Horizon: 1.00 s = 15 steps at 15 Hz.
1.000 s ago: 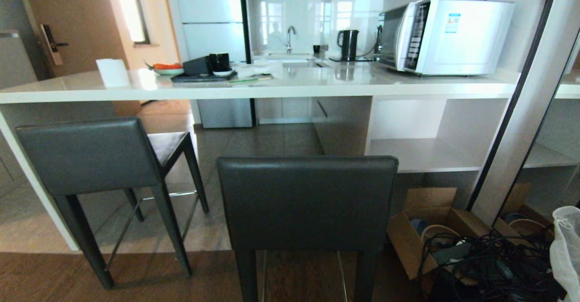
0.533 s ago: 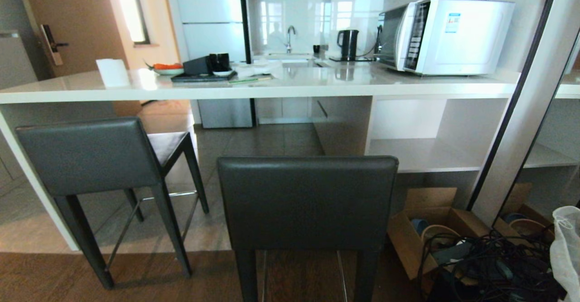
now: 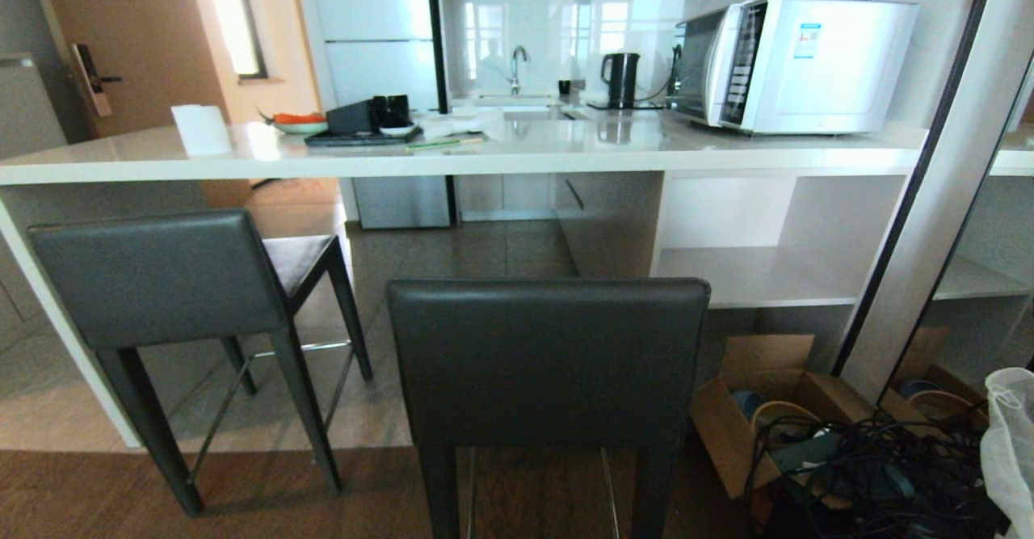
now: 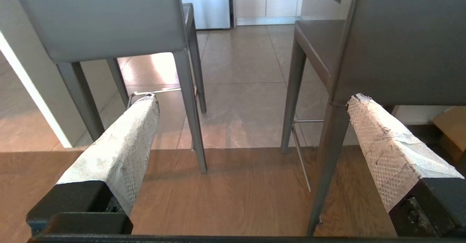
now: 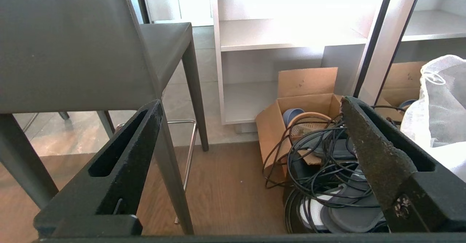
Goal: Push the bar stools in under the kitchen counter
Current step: Pull the gray chair out from under the dining table
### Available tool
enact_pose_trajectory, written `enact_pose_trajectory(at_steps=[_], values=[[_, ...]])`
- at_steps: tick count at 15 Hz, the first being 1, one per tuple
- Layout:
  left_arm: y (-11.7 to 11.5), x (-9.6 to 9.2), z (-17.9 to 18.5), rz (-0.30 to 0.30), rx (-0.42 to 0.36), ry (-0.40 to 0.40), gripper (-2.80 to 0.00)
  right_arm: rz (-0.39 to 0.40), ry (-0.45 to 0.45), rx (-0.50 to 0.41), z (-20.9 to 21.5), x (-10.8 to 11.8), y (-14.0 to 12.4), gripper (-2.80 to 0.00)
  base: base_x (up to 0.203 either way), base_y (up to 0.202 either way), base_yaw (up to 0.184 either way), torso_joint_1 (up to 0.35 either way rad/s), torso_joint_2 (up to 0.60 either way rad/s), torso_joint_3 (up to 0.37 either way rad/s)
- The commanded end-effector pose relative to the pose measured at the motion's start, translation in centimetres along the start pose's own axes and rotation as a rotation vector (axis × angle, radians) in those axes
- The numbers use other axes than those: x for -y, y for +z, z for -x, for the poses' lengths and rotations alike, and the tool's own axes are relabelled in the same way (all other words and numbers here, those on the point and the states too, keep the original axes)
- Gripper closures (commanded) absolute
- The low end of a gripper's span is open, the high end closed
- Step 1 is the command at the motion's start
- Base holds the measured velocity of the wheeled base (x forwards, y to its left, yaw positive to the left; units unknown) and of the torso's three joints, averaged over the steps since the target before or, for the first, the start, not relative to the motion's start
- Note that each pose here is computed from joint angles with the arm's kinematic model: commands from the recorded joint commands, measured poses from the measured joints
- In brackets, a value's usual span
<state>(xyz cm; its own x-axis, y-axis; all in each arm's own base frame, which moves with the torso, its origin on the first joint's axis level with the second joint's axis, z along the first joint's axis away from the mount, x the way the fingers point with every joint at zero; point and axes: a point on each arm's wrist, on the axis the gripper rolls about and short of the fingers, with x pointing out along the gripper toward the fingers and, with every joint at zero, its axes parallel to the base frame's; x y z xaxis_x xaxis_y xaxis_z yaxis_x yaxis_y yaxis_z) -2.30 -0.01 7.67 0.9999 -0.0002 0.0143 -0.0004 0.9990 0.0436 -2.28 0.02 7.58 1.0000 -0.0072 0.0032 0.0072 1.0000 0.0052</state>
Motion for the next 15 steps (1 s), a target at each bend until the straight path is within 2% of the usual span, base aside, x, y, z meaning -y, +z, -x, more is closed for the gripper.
enact_pose_trajectory(at_steps=[1, 5, 8, 10, 15], values=[[-0.24, 0.02, -0.07, -0.002, -0.008, -0.002, -2.80, 0.001, 0.000, -0.010, -0.07, 0.00, -0.26, -2.80, 0.000, 0.000, 0.000, 0.000, 0.00, 0.000], [-0.26, 0.03, -0.07, -0.015, -0.010, -0.005, -2.80, 0.001, 0.000, -0.009, -0.07, 0.00, -0.25, -2.80, 0.000, 0.000, 0.000, 0.000, 0.00, 0.000], [-0.29, 0.02, -0.08, -0.001, -0.011, 0.000, -2.80, 0.001, 0.001, -0.009, -0.07, 0.00, -0.25, -2.80, 0.000, 0.000, 0.000, 0.000, 0.00, 0.000], [-0.28, 0.01, -0.08, 0.032, -0.010, 0.001, -2.80, -0.001, 0.000, -0.010, -0.08, 0.00, -0.24, -2.80, 0.000, 0.000, 0.000, 0.000, 0.00, 0.000], [-0.27, 0.00, -0.08, 0.044, -0.008, 0.003, -2.80, -0.001, 0.001, -0.009, -0.08, 0.00, -0.24, -2.80, 0.000, 0.000, 0.000, 0.000, 0.00, 0.000]])
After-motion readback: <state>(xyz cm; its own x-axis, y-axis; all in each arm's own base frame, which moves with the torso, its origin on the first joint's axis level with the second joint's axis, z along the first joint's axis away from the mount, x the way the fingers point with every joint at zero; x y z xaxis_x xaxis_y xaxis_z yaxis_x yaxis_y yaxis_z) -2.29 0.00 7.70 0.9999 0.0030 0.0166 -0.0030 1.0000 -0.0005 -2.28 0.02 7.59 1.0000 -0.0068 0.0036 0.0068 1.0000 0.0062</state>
